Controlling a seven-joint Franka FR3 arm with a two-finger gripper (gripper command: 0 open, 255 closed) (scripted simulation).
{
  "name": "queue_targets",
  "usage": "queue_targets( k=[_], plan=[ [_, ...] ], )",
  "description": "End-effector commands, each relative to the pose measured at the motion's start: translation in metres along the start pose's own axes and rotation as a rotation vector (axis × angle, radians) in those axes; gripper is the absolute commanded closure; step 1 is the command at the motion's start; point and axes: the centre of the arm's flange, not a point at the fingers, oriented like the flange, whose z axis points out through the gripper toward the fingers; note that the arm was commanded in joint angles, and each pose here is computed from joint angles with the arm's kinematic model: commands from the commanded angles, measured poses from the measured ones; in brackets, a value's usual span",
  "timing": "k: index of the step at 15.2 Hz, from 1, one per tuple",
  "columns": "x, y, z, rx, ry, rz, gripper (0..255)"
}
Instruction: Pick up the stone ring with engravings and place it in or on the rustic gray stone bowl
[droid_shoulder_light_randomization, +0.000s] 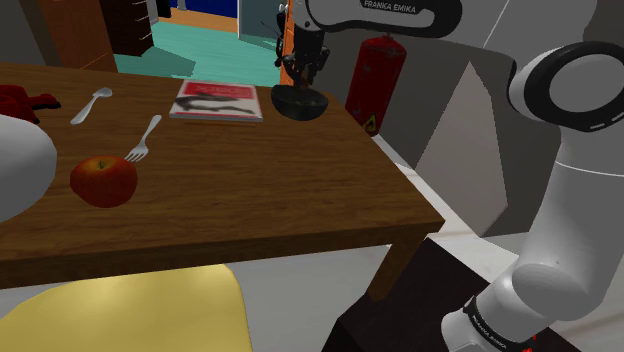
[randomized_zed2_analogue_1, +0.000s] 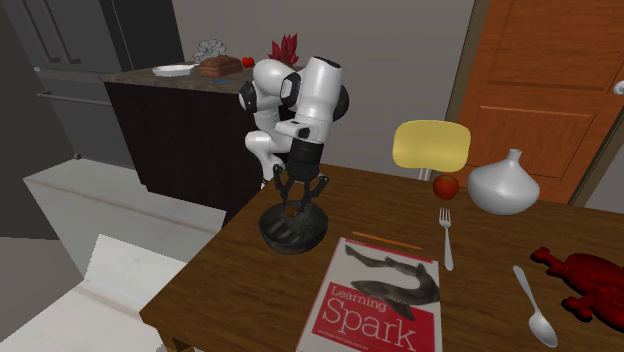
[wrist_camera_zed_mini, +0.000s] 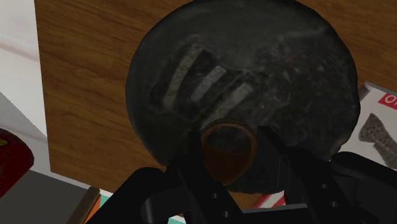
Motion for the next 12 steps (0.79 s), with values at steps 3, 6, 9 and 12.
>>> queue_targets(
  k=[3, 6, 9, 12],
  plan=[
    [-0.0063, -0.0051, 0.0187, 0.000, 0.000, 0.000, 255],
    [-0.0063, -0.0051, 0.0187, 0.000, 0.000, 0.000, 255],
    [-0.0063, -0.0051, 0.0187, 0.000, 0.000, 0.000, 255],
    [-0.0063, -0.0051, 0.0187, 0.000, 0.000, 0.000, 0]
  ],
)
